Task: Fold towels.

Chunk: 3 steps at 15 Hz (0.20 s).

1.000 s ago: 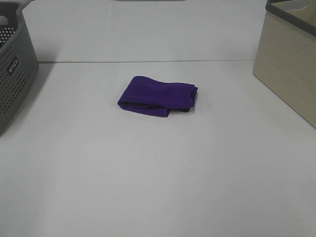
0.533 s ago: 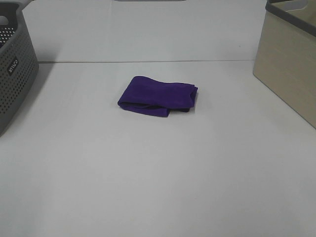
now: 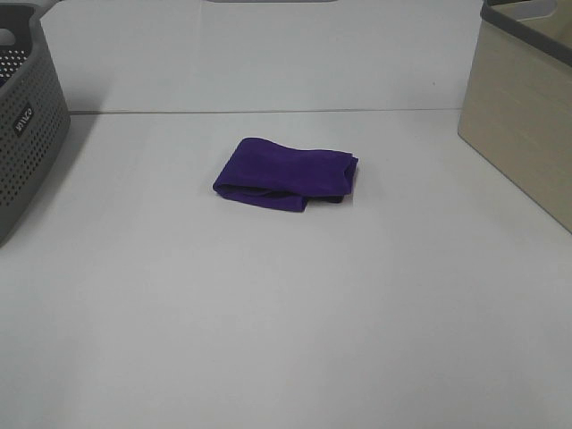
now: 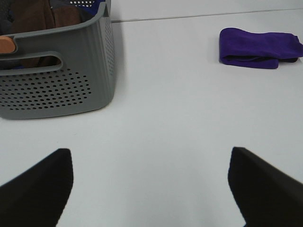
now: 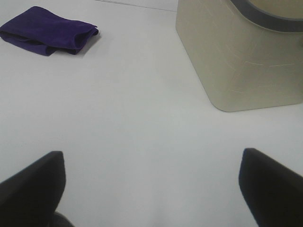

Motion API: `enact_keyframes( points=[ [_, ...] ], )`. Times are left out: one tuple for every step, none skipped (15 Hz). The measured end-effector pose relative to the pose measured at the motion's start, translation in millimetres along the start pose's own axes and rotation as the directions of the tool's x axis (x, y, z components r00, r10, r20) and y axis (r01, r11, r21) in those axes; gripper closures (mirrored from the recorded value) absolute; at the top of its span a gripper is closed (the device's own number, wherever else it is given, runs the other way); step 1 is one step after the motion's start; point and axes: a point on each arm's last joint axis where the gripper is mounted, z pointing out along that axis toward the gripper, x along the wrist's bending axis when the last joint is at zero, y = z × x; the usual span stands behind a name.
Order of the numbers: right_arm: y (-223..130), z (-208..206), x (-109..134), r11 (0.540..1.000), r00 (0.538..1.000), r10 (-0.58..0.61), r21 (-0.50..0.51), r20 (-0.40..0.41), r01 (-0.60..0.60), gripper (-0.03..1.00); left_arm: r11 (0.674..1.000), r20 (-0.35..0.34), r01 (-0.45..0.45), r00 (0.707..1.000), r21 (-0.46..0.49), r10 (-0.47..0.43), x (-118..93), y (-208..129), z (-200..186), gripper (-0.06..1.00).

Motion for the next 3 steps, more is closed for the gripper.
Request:
enact_keyframes(
  points=[
    [0.0, 0.0, 0.0, 1.0, 1.0, 0.0, 0.0, 0.0, 0.0, 0.0, 1.0, -0.001, 0.0, 1.0, 0.0, 0.0, 0.1, 0.0, 0.0, 0.13],
    [0.0, 0.0, 0.0, 1.0, 1.0, 0.0, 0.0, 0.0, 0.0, 0.0, 1.0, -0.002, -0.001, 1.0, 0.0, 0.001, 0.2, 0.0, 0.0, 0.13],
    [0.0, 0.0, 0.0, 1.0, 1.0, 0.0, 0.0, 0.0, 0.0, 0.0, 1.0, -0.002, -0.001, 1.0, 0.0, 0.001, 0.2, 0.0, 0.0, 0.13]
  ],
)
